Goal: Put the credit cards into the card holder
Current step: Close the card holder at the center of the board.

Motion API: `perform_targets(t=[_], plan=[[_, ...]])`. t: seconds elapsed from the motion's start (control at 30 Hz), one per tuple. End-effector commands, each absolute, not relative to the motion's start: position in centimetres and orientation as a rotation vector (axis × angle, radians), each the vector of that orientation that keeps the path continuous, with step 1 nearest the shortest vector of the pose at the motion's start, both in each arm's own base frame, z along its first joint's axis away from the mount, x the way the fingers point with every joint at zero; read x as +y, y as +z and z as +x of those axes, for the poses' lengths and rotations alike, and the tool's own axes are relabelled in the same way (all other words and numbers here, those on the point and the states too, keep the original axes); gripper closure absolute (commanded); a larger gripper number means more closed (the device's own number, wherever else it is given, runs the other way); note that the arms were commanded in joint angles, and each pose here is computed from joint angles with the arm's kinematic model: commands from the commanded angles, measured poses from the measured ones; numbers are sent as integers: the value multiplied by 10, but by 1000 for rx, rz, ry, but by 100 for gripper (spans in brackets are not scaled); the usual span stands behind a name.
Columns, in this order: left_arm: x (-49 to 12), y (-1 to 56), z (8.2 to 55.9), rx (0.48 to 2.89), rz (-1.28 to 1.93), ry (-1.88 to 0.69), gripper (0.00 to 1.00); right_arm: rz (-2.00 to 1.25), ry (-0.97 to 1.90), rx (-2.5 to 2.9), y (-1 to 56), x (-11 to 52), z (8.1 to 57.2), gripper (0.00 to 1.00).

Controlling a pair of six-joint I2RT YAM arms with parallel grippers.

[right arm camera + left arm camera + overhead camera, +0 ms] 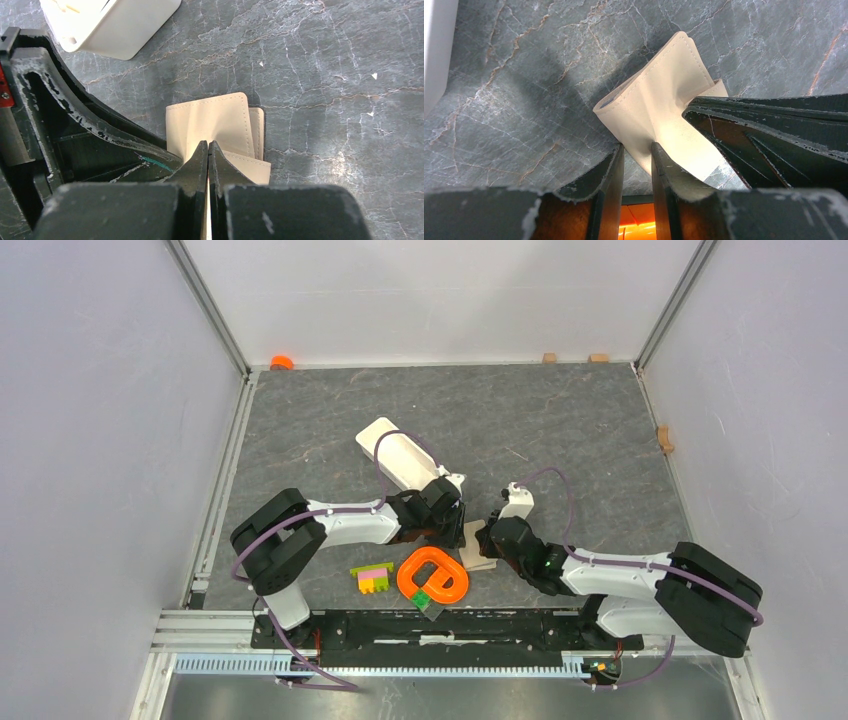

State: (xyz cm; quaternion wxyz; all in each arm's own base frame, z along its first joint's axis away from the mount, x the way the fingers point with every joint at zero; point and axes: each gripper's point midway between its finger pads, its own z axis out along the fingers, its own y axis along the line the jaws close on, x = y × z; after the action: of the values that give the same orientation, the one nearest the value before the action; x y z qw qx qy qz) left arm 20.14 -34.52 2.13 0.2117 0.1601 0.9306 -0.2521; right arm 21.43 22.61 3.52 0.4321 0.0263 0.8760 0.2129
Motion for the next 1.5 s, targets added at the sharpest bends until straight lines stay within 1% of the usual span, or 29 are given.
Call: perform_targets(t=[0.0,0.7,1.0,1.47], plan=[[-332,7,204,2604,454,-589,67,86,549,2176,36,228,215,100],[-332,8,205,2604,447,-585,67,102,541,2211,21,220,205,100],[-332,8,206,2602,444,-582,67,156,508,2251,0,207,190,100],[-331,10,207,2600,437,-580,67,233,356,2345,-43,173,161,100]])
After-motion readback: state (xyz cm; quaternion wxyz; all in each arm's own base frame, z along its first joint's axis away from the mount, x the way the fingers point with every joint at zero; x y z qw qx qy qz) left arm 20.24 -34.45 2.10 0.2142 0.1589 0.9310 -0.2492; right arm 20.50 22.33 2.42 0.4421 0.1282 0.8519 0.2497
